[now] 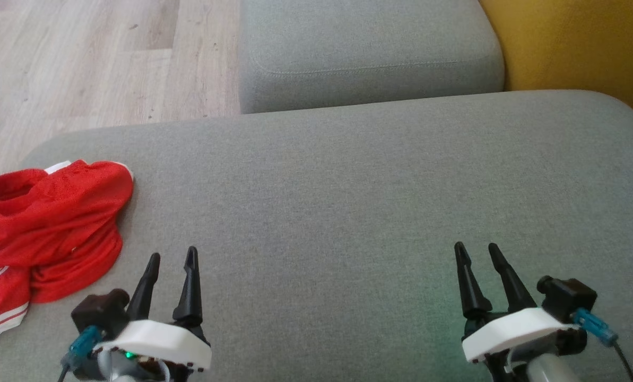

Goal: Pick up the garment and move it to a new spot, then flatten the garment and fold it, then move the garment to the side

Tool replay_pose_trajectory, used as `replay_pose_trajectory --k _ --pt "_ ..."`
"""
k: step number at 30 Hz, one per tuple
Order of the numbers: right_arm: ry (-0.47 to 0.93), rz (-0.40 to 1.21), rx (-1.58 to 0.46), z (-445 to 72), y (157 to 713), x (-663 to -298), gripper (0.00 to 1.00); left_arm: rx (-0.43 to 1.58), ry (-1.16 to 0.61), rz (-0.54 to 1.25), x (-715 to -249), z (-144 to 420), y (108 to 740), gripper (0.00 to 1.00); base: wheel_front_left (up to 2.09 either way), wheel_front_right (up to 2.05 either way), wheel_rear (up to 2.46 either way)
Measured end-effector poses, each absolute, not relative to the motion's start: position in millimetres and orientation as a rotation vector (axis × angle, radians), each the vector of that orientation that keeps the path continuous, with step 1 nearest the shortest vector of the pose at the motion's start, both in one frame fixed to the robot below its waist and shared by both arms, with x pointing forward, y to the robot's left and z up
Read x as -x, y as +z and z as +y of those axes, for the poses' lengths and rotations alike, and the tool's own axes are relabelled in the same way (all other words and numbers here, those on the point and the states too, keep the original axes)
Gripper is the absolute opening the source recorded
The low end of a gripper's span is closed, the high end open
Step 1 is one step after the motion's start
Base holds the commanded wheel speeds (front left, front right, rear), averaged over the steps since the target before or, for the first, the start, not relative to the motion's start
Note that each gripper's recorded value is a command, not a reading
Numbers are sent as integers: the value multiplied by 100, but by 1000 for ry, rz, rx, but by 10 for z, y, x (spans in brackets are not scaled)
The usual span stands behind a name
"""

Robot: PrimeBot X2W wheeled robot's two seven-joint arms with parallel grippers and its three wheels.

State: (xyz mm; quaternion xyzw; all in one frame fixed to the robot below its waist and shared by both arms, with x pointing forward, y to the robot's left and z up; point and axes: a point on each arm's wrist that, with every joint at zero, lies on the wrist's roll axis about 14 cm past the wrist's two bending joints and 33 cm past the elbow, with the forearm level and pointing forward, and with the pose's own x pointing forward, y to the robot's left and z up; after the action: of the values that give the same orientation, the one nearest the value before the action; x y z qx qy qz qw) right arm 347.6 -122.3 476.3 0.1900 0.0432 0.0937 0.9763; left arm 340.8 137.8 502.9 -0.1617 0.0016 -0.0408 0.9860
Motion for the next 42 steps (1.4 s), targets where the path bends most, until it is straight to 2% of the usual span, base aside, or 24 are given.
replay_pose_trajectory --k 27,42 --pt "260 6 -26 -1162 4838 -3485 100 9 -123 -124 -3372 1308 5208 100 0 0 0" --pt "243 16 -29 -1214 4808 -3530 100 5 -85 -98 -3376 1418 5125 100 0 0 0"
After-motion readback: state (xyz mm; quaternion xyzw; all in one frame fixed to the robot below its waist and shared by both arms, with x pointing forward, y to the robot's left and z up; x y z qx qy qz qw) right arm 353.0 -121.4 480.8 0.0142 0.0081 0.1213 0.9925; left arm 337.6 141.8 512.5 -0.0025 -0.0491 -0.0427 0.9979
